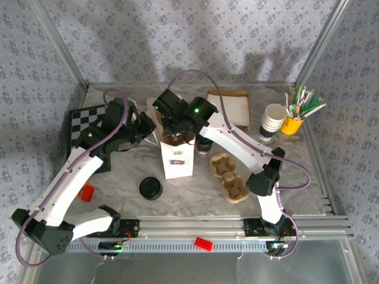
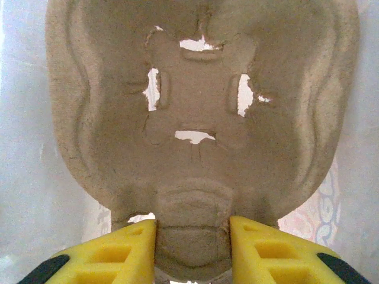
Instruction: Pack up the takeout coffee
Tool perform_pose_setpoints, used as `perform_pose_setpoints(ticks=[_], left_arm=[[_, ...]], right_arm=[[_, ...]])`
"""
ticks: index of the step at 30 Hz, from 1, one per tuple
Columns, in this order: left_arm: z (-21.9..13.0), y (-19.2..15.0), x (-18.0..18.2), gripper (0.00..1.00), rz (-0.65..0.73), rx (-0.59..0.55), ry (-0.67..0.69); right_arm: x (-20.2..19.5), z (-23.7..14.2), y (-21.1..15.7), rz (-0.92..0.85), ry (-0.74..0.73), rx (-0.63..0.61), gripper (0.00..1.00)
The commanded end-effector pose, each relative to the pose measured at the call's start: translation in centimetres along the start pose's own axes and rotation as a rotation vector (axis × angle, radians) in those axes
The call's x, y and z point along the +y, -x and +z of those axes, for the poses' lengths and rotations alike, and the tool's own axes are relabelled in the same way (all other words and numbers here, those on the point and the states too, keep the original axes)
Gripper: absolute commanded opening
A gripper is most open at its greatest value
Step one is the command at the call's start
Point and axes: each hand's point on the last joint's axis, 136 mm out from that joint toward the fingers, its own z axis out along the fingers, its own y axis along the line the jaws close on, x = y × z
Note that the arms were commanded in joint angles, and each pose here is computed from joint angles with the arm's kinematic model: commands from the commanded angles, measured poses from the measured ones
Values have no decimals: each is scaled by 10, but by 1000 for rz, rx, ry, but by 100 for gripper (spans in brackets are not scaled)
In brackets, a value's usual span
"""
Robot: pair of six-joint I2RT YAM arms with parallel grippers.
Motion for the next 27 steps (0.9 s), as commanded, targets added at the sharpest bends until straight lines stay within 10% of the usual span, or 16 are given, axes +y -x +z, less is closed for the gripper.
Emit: perform_pose_setpoints(ticks=[1,27], left_arm=[[-8,6,-14,0,46,-18,-34],[-3,-3,-14,0,-21,14,-41]], right_arm=[[-7,9,-12,3,-36,66,34],[-2,45,5,11,-45,19,34]])
